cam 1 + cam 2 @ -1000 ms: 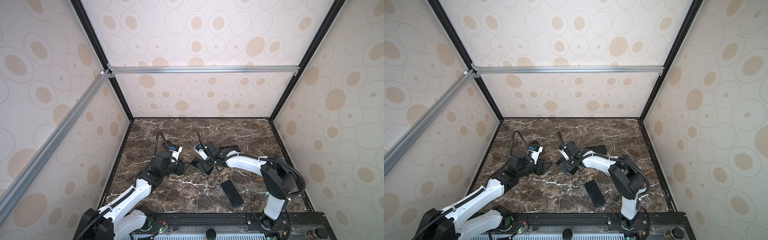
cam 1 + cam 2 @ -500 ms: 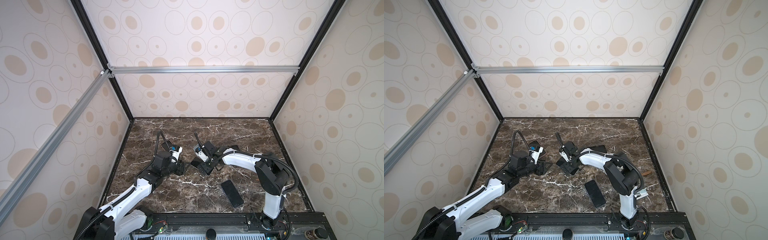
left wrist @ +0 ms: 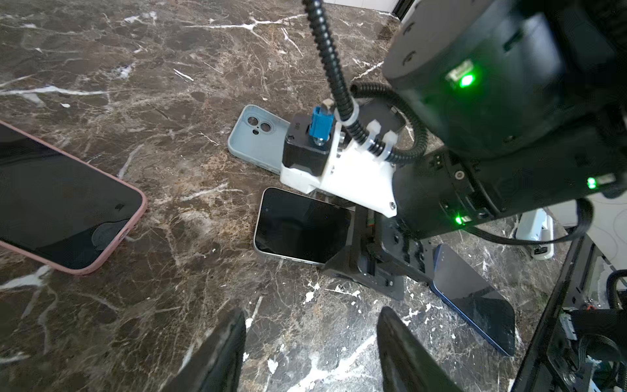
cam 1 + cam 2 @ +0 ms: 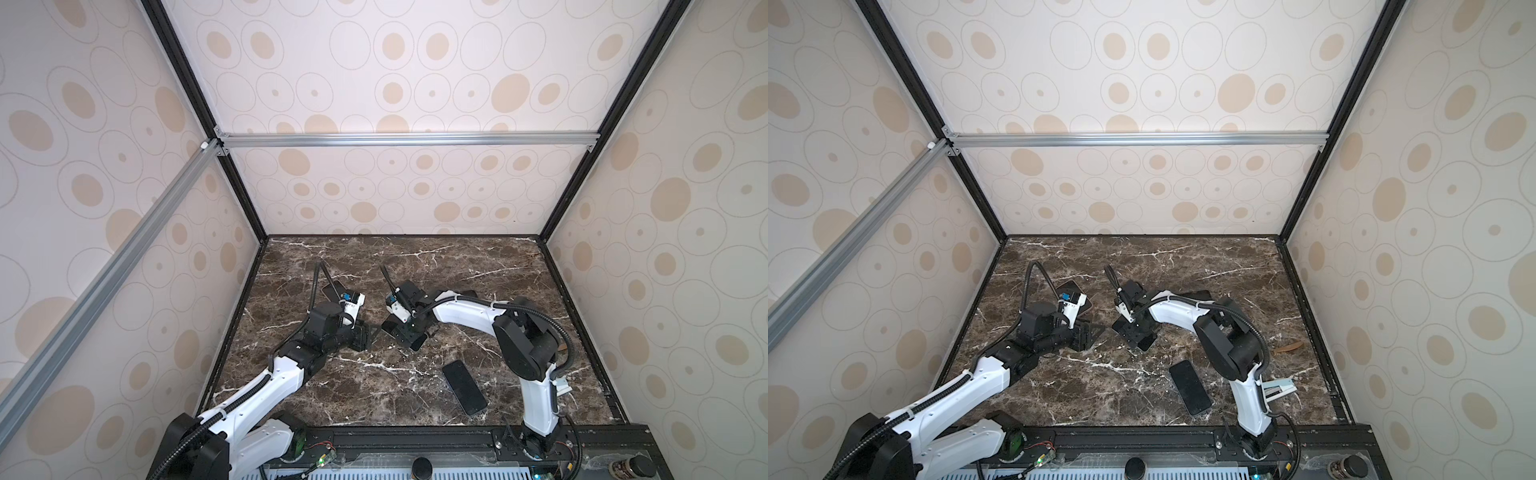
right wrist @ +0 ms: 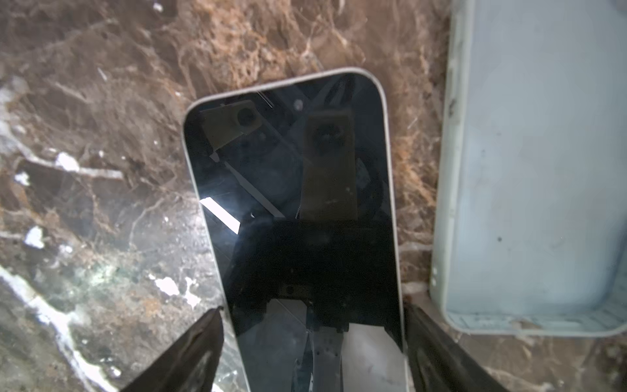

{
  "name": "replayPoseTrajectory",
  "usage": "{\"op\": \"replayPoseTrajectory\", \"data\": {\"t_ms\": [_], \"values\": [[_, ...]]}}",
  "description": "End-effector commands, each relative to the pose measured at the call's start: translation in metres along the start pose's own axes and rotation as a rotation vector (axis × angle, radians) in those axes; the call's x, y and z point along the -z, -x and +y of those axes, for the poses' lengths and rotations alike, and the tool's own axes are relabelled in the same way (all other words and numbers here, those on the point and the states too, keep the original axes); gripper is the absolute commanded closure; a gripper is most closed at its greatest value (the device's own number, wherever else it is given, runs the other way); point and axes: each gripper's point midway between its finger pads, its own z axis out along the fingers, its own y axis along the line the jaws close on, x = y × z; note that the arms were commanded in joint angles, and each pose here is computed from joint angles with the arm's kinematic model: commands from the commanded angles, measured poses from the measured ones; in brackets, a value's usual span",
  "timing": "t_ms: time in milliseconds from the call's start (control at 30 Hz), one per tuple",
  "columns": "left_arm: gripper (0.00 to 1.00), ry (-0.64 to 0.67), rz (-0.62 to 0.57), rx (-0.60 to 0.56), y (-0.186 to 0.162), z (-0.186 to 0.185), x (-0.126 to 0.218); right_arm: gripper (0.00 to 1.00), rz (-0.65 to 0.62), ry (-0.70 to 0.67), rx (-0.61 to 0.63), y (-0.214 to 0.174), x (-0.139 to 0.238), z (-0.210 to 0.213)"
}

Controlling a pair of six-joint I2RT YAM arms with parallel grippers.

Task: Put the phone into the phone case
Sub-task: 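Grasp the silver phone's edge with the left gripper beside the right gripper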

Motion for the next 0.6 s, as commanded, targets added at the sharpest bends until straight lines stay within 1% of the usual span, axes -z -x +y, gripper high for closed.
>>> {"op": "replayPoseTrajectory", "data": {"t_ms": [0, 67, 133, 267, 400, 567], "values": [[0.38, -0.001, -0.010, -0.006, 0.007, -0.002, 0.001, 0.14, 0.102, -0.020, 0.042, -0.018, -0.013, 0.003], [0.38, 0.001, -0.011, -0.006, 0.008, -0.002, 0.002, 0.14, 0.121, -0.041, 0.054, -0.019, -0.015, 0.002], [0.38, 0.000, -0.012, -0.005, 0.008, -0.002, 0.002, 0.16, 0.131, -0.043, 0.060, -0.020, -0.017, 0.001], [0.38, 0.004, -0.013, -0.008, 0.008, -0.001, 0.002, 0.30, 0.126, -0.045, 0.070, -0.021, -0.017, 0.001], [0.38, 0.010, -0.017, -0.009, 0.009, 0.000, 0.002, 0.37, 0.073, -0.045, 0.077, -0.014, -0.008, 0.001], [0.38, 0.041, -0.016, -0.006, 0.009, 0.005, 0.003, 0.42, -0.016, -0.044, 0.086, -0.002, 0.009, 0.003]]}}
